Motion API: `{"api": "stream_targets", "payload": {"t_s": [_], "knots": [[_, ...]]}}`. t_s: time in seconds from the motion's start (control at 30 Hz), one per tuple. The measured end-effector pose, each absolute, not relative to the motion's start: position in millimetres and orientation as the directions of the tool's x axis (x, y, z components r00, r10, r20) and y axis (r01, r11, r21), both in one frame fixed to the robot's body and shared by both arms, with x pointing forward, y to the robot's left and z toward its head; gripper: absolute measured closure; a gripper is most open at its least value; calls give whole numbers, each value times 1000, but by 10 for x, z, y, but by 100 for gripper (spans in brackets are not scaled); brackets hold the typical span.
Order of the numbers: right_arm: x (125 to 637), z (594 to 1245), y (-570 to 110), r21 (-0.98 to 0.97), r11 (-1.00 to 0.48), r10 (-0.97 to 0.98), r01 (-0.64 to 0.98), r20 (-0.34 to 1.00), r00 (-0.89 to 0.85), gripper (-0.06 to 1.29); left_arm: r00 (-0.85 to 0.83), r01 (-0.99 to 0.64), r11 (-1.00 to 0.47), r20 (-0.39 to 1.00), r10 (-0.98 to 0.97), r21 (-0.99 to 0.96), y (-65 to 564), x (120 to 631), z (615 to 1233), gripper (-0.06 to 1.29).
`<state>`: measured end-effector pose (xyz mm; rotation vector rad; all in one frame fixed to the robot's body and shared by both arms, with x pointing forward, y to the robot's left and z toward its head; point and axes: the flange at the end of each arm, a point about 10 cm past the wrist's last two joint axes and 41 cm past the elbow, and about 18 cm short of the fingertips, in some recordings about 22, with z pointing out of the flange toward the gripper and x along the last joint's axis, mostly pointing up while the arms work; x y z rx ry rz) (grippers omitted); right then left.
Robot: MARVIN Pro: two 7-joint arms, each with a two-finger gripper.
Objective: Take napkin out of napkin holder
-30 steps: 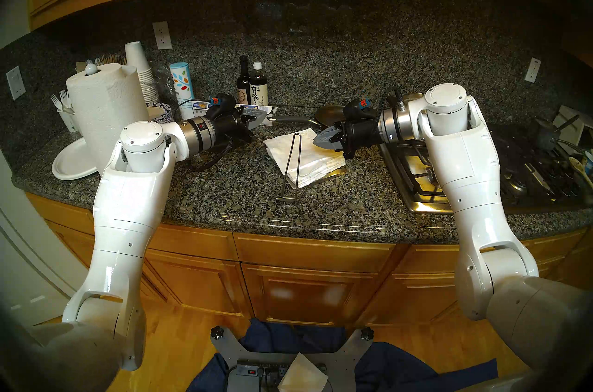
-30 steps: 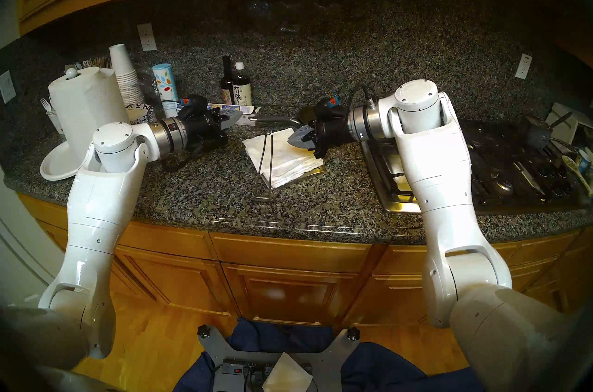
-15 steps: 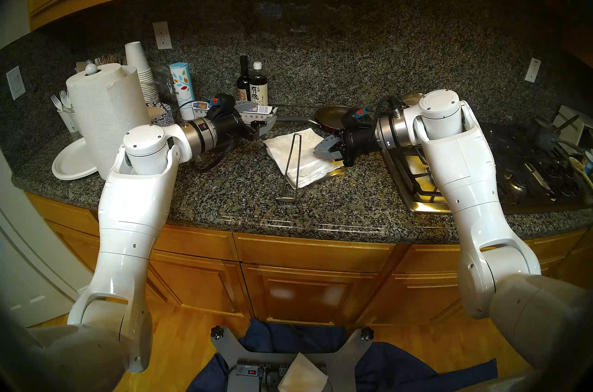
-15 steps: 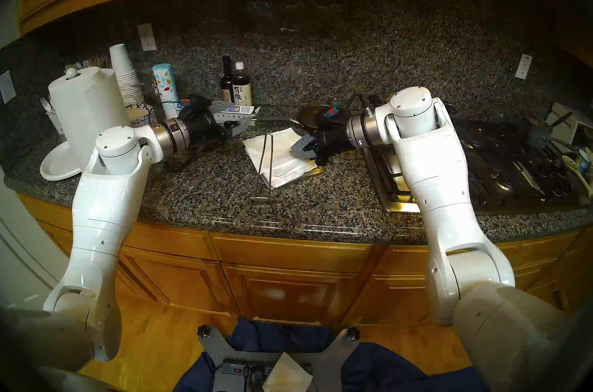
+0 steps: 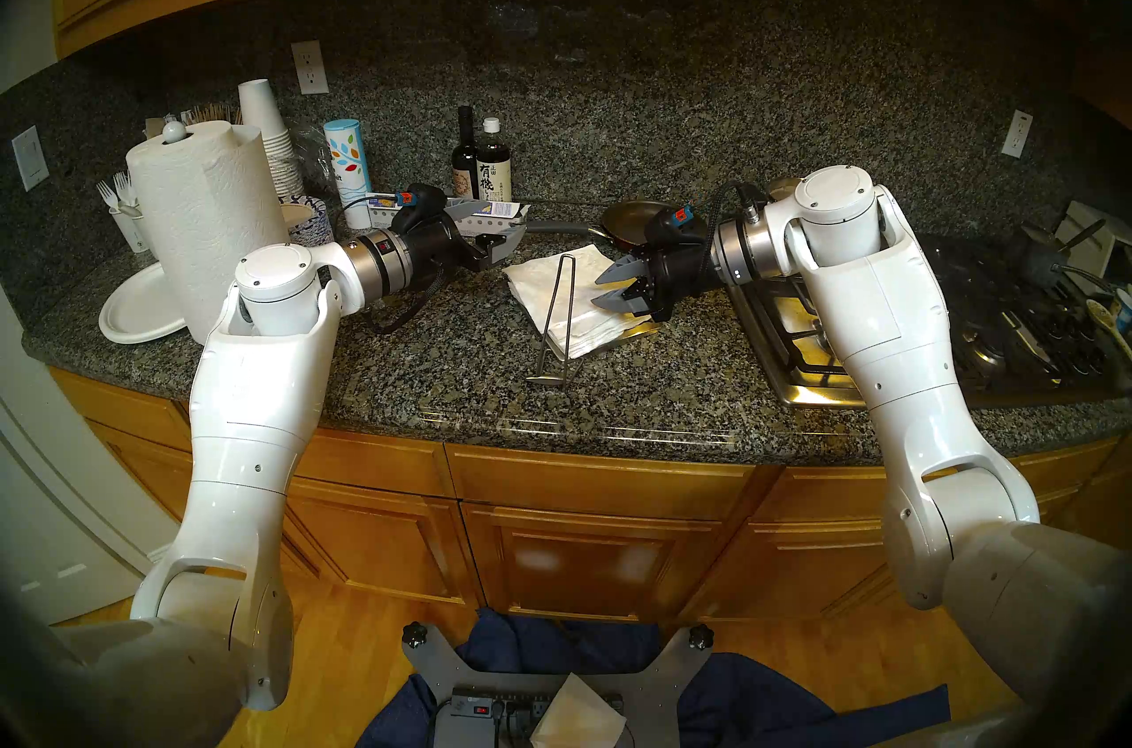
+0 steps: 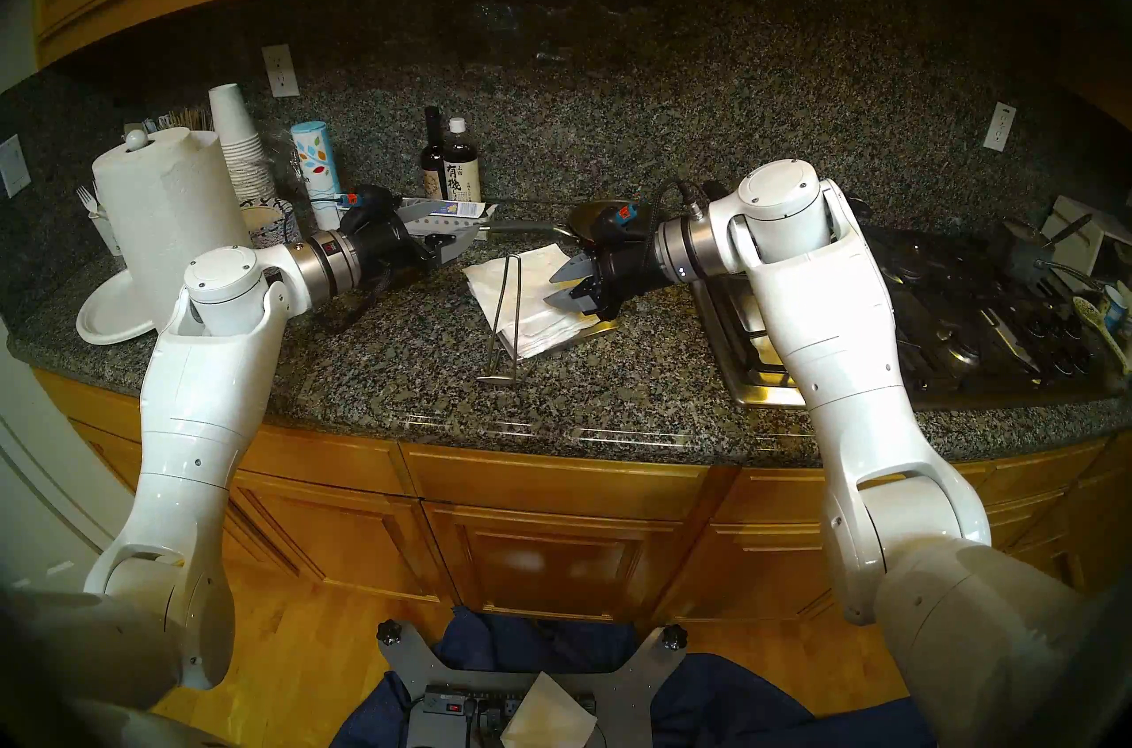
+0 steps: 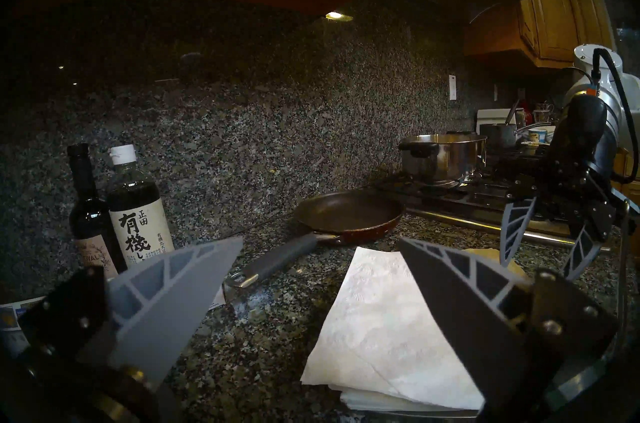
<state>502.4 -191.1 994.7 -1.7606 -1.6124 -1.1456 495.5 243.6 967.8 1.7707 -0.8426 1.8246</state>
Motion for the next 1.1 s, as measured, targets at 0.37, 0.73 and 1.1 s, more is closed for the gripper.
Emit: {"api": "stream_targets", "payload": {"t_s": [0.37,0.73,1.1], "knots": [[5036,9865,-1854,166,-158,588,973,808,-43,62,-68,-701,-705,994,-84,-107,2472,4948,9682,2],[5050,9839,-1849,167,-128,608,978,792,-55,62,-67,-705,-702,994,-80,-104,2479,4947,9682,2],[5080,9867,-1877,176,-119,613,977,787,-67,76,-69,-707,-699,995,-77,-104,2476,4946,9689,2]]}}
